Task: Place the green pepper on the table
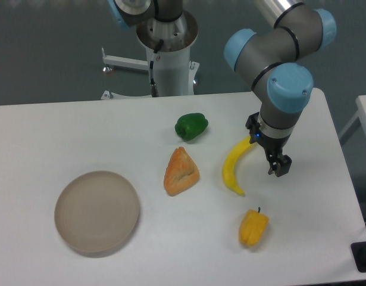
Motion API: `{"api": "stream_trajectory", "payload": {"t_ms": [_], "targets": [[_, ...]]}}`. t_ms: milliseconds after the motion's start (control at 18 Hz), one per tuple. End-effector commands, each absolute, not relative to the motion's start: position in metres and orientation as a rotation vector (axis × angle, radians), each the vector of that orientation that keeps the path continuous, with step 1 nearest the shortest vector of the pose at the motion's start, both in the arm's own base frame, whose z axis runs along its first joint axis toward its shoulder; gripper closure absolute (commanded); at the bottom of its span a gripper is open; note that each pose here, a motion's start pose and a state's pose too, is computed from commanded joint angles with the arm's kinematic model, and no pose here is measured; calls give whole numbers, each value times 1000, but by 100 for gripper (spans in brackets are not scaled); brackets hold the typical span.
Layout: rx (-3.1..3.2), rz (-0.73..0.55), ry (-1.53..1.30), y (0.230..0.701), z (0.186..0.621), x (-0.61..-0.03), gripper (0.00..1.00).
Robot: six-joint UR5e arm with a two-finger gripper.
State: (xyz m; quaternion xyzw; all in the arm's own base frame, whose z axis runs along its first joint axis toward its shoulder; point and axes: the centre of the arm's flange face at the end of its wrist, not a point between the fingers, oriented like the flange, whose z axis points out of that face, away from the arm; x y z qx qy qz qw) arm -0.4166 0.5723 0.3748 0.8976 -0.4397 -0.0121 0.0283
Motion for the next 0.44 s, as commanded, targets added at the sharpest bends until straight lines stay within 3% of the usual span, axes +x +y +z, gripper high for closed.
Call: {"api": "stream_trajectory", "payload": {"t_ms": [444], "targets": [[2784,-35,-1356,579,366,-418,0]]}}
